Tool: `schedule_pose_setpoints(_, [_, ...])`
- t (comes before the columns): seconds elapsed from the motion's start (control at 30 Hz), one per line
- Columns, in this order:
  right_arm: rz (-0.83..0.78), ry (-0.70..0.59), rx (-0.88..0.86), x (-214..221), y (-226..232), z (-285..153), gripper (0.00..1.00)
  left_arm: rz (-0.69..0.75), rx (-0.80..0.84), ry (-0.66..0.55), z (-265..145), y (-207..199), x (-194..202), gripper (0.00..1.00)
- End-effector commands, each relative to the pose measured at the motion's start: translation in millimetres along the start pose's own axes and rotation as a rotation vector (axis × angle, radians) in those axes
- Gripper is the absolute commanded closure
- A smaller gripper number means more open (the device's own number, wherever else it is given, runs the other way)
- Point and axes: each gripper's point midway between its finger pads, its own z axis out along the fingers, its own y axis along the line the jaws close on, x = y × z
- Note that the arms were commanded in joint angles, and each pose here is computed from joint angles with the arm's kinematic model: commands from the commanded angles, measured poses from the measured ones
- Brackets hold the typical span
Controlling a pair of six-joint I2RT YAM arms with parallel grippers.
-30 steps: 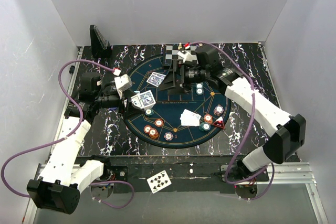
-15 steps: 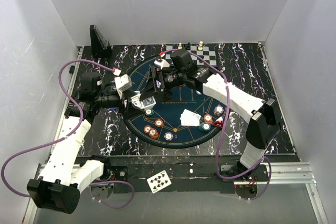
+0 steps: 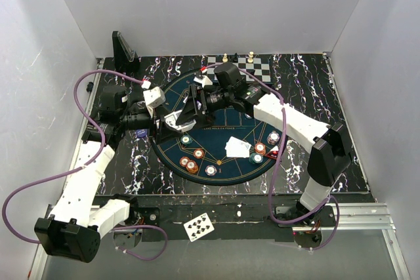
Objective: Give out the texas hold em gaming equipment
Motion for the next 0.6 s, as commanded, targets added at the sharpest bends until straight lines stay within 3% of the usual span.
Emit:
schedule_pose_setpoints(0.0, [-0.016, -0.033, -0.047, -3.5, 12.1, -17.3, 0.24, 0.055, 0.015, -0.05, -5.9, -9.8, -20.8, 1.0])
schedule_pose_setpoints(0.57, [0.005, -0.086, -0.063, -6.5, 16.3, -43.3, 0.46, 0.048, 0.016, -0.047, -6.6, -14.1, -13.9, 1.0])
